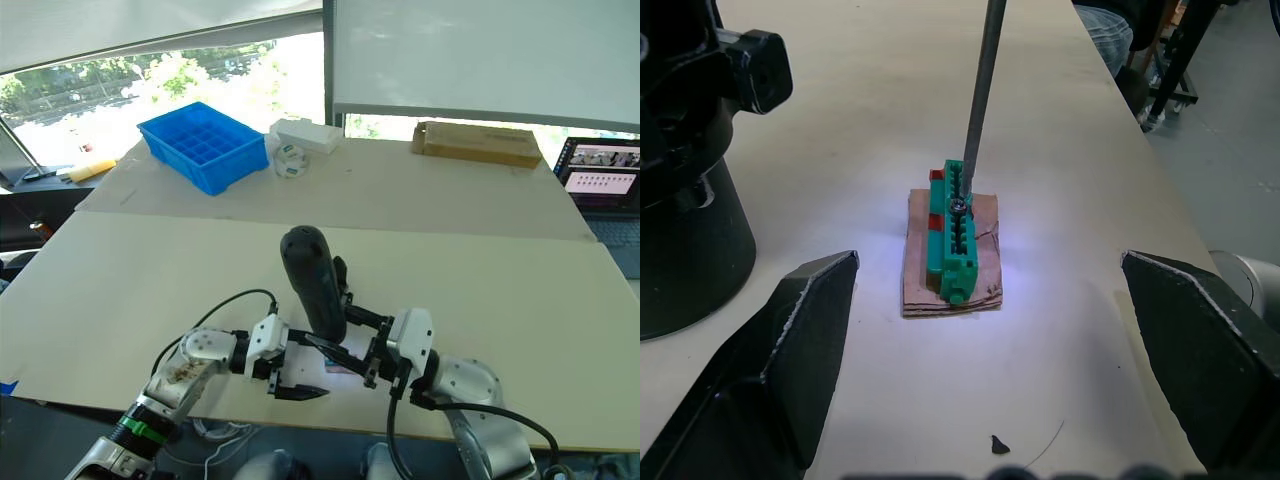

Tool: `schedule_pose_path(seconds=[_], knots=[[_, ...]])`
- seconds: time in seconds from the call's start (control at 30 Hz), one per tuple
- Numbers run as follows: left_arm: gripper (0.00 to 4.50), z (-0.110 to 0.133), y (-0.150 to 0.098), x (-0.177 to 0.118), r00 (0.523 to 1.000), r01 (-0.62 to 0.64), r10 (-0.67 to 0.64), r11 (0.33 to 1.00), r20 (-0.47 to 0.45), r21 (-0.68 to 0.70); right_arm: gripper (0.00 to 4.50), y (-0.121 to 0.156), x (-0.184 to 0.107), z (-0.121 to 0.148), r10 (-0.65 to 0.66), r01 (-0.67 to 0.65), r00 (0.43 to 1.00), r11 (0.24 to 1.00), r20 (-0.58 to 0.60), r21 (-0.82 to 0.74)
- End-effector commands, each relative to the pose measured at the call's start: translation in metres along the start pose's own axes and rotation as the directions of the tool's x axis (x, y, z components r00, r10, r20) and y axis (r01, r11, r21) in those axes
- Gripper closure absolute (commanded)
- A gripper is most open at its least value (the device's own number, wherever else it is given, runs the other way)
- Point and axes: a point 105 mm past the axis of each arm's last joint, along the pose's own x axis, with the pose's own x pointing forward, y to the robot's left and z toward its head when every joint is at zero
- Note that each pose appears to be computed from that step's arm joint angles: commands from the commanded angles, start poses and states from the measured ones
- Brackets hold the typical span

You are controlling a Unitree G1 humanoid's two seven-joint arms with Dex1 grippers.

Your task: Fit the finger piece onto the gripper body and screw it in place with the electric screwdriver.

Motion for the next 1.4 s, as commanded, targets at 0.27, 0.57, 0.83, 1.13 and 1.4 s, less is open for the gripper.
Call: schedule_pose_path(seconds=[0.27, 0.57, 0.83, 1.13, 1.4], knots=[[0.06, 0.004, -0.003, 0.001, 1.0, 0.003, -0.003, 1.0, 0.019, 0.027, 2.61, 0.0, 0.004, 0.017, 0.008, -0.004, 0.997, 0.998, 0.073, -0.057], [0.06, 0.002, -0.003, 0.001, 1.0, 0.004, -0.004, 1.0, 0.016, 0.025, 2.61, -0.001, 0.005, 0.017, 0.01, -0.006, 0.997, 0.998, 0.074, -0.057], [0.06, -0.002, -0.004, 0.002, 1.0, 0.004, -0.004, 1.0, 0.016, 0.02, 2.61, 0.0, 0.005, 0.016, 0.011, -0.008, 0.998, 0.999, 0.07, -0.051], [0.06, -0.007, -0.005, 0.001, 1.0, 0.002, -0.002, 1.0, 0.014, 0.018, 2.61, 0.0, 0.005, 0.013, 0.011, -0.009, 0.998, 0.999, 0.055, -0.044], [0.06, -0.009, -0.005, -0.002, 1.0, 0.0, 0.0, 1.0, 0.011, 0.02, 2.61, -0.001, 0.007, 0.011, 0.013, -0.011, 0.998, 0.999, 0.055, -0.041]])
